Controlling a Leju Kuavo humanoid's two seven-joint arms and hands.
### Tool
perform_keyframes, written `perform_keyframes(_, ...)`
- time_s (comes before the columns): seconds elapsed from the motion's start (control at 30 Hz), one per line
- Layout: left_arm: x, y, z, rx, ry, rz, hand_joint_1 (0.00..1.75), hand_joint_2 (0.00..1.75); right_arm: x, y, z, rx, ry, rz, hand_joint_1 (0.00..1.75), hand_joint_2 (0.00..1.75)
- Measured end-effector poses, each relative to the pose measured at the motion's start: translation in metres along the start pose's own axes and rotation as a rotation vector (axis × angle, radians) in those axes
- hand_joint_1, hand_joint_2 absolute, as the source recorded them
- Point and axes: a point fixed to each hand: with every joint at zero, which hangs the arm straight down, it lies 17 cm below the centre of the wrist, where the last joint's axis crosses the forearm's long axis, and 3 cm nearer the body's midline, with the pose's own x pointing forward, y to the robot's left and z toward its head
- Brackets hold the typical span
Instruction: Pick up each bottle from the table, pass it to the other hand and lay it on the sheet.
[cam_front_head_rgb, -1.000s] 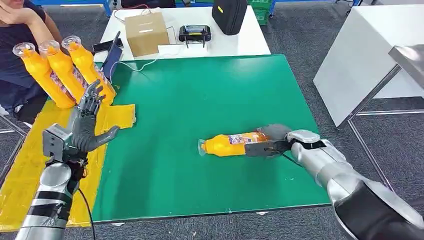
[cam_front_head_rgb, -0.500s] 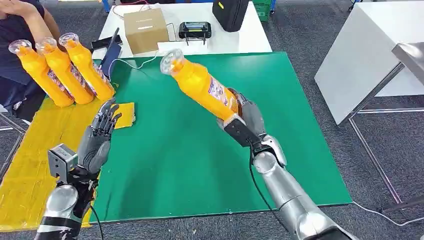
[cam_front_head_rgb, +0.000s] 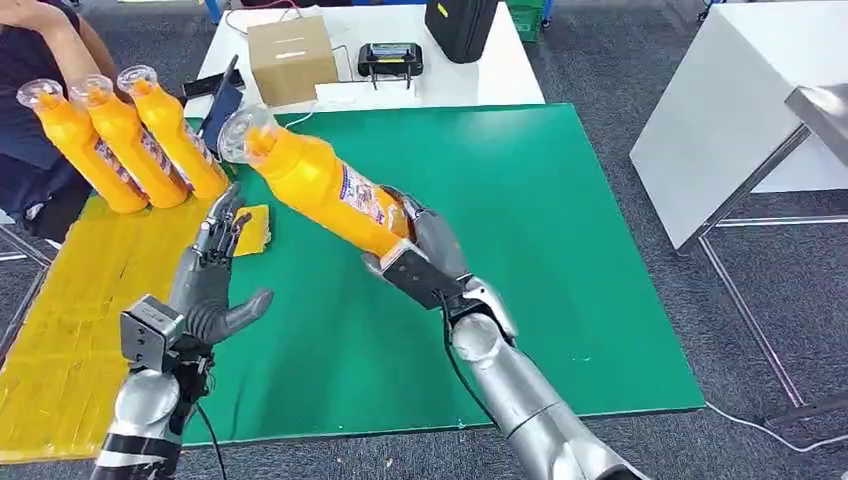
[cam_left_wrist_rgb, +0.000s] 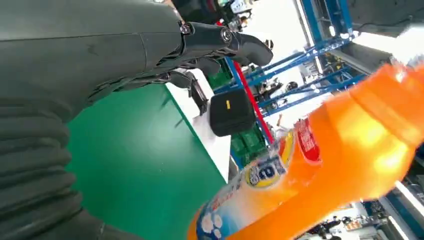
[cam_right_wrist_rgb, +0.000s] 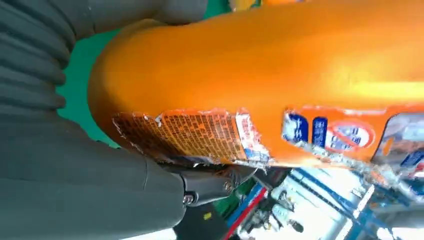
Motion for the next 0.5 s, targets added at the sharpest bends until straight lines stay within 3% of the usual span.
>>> perform_keyframes(0.2, 0.004, -0.006, 0.001, -0.003, -0.008, -0.005, 0.0, 1.75, 0.022, 0.044, -0.001, 0.096, -0.027, -0.031, 1.75, 1.75)
perform_keyframes(0.5, 0.004, -0.006, 0.003, -0.002, -0.008, -0.004, 0.0, 1.75, 0.029, 0.055, -0.001, 0.116, -0.036, -0.035, 1.75, 1.75)
